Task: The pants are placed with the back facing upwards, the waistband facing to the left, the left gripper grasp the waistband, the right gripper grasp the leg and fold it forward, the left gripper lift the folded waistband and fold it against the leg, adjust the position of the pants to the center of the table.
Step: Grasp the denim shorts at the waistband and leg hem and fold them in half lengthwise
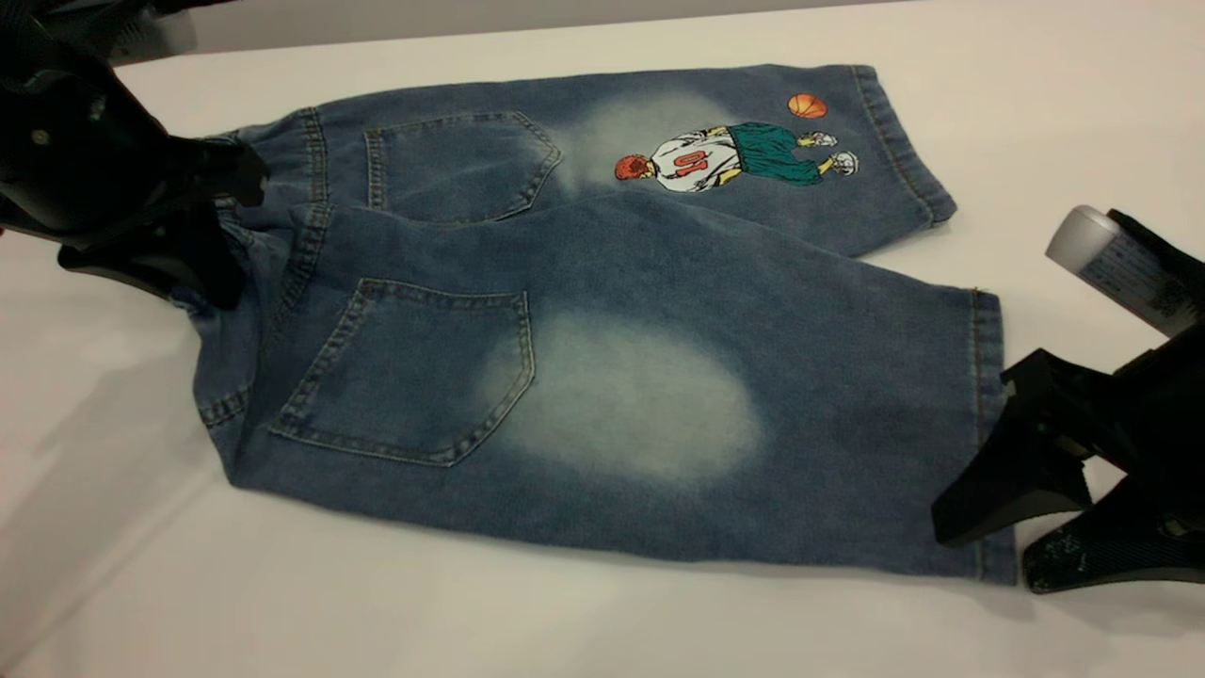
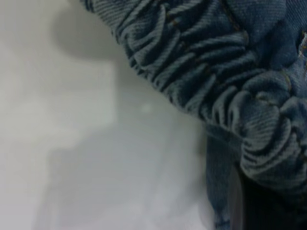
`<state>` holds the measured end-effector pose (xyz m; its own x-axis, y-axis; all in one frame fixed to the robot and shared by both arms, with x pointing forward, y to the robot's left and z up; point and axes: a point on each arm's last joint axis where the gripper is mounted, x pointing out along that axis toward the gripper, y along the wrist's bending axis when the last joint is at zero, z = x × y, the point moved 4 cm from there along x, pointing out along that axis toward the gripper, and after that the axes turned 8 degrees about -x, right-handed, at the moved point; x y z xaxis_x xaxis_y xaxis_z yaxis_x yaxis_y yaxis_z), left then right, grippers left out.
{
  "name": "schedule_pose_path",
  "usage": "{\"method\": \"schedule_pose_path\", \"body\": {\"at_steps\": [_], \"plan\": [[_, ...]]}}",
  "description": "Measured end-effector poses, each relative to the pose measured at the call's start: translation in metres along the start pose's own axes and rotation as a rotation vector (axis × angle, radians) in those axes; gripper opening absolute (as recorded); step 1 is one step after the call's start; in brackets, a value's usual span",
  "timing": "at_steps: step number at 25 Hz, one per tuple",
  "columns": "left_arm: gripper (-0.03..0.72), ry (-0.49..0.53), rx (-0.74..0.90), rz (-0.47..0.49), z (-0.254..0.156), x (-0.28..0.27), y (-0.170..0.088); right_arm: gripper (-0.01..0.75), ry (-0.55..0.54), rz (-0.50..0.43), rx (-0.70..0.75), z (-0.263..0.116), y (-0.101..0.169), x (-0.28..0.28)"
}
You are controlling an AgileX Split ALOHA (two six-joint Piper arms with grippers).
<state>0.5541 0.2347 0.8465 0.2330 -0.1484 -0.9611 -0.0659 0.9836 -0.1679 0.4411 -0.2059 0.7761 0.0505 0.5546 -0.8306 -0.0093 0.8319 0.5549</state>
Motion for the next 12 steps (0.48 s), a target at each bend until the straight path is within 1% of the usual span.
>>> {"method": "schedule_pose_path", "body": {"at_steps": [3, 6, 8, 10, 12], "plan": [[0.150, 0.000, 0.000, 0.000, 0.000, 0.000, 0.000, 0.442, -0.009, 0.027, -0.017, 0.001, 0.001, 0.004], [0.150, 0.000, 0.000, 0.000, 0.000, 0.000, 0.000, 0.437, -0.012, 0.057, -0.082, 0.005, 0.003, 0.008], [0.150, 0.000, 0.000, 0.000, 0.000, 0.000, 0.000, 0.430, -0.020, 0.078, -0.099, 0.011, 0.005, 0.010], [0.150, 0.003, 0.000, 0.000, 0.000, 0.000, 0.000, 0.412, -0.033, 0.084, -0.109, 0.018, 0.006, 0.011], [0.150, 0.016, 0.000, 0.000, -0.002, 0.000, 0.000, 0.359, -0.037, 0.071, -0.104, 0.020, 0.004, 0.012]]}}
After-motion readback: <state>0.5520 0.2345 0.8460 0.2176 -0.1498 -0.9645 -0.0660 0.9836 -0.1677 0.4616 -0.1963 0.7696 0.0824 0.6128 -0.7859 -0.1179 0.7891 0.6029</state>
